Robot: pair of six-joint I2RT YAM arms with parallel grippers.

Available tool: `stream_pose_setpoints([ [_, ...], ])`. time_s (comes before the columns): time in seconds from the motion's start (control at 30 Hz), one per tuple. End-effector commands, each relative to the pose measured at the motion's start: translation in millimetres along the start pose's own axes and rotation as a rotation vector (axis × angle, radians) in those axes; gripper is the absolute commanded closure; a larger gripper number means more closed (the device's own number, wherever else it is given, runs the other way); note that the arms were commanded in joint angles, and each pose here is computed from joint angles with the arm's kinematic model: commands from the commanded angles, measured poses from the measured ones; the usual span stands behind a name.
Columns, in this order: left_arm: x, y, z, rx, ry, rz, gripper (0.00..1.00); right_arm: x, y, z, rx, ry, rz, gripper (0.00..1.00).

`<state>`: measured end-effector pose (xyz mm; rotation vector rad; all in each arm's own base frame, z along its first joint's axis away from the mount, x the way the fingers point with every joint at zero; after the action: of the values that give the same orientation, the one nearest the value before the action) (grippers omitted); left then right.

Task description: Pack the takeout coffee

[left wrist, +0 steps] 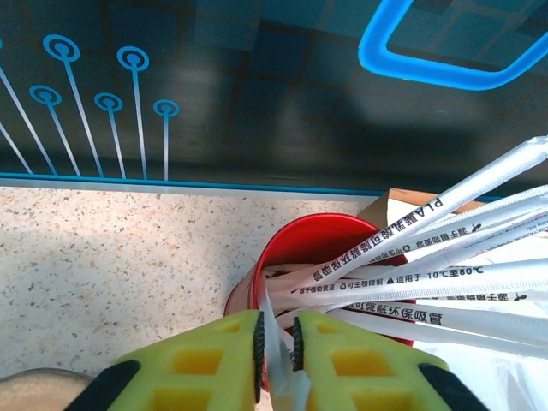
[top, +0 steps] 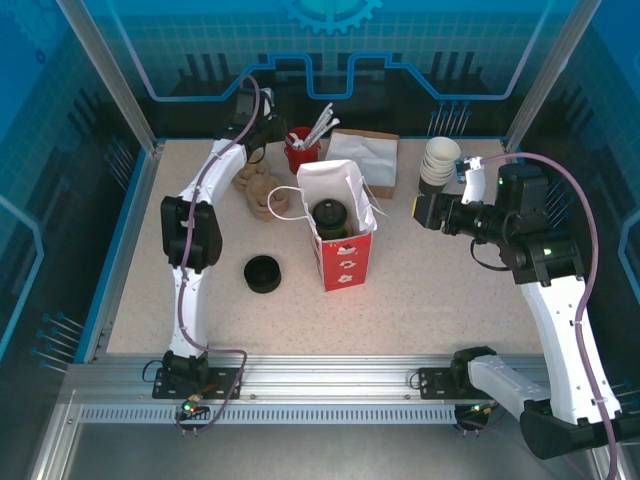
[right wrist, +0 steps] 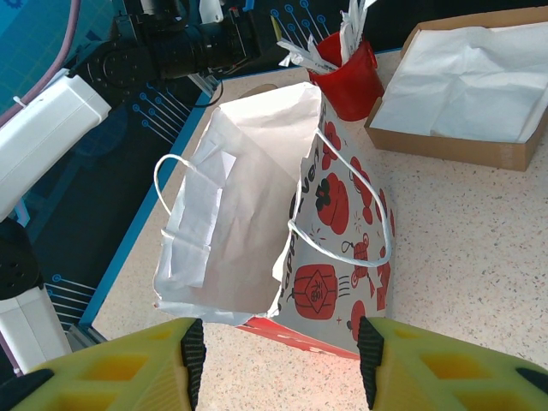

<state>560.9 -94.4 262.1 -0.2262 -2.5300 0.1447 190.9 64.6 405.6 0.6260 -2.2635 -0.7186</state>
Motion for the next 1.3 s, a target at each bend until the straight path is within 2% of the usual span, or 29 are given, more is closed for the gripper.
stream_pose_setpoints([
  [0.0,59.5,-5.1,-52.0,-0.04,-0.145,0.014,0.84,10.3,6.9,-5.5,0.042,-0.052,-0.017,0.47],
  [0.13,96.8,-9.2,-71.6,-0.07,-0.19,-0.003,0.88,14.0,9.2,-5.7,0.051,-0.06,-0.018,0.47],
  [0.3,146.8,-16.7,-88.2,-0.118,-0.23,-0.027,0.88,17.3,10.7,-4.6,0.058,-0.066,-0.022,0.47],
  [0.47,211.1,-24.9,-100.8,-0.182,-0.276,-0.1,0.87,21.5,13.4,-4.4,0.074,-0.074,-0.028,0.46],
  [0.67,292.4,-40.6,-103.8,-0.224,-0.336,-0.115,0.87,25.1,15.2,-4.3,0.095,-0.085,-0.029,0.46],
  [1.0,408.5,-82.8,-75.2,-0.279,-0.394,0.039,0.87,21.0,9.7,-5.5,0.103,-0.087,-0.011,0.46],
  [1.17,442.7,-99.8,-54.0,-0.298,-0.386,0.143,0.88,18.5,7.3,-6.5,0.104,-0.084,-0.007,0.46],
  [1.27,452.0,-107.7,-42.3,-0.308,-0.354,0.202,0.89,16.9,6.4,-7.3,0.101,-0.08,-0.006,0.46],
])
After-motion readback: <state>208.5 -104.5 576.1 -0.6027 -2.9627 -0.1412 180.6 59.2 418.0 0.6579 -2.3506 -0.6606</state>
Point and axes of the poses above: each hand's point on the last joint's axis, 136 mm out from that joint toward the fingers, its own x axis back along the fingers, its own y axis along the line the jaws close on, z = x × y, the point moved 10 cm from there along x, back along the fingers, and after that the axes turned 10 degrees about -x, right-handed, at the moved point
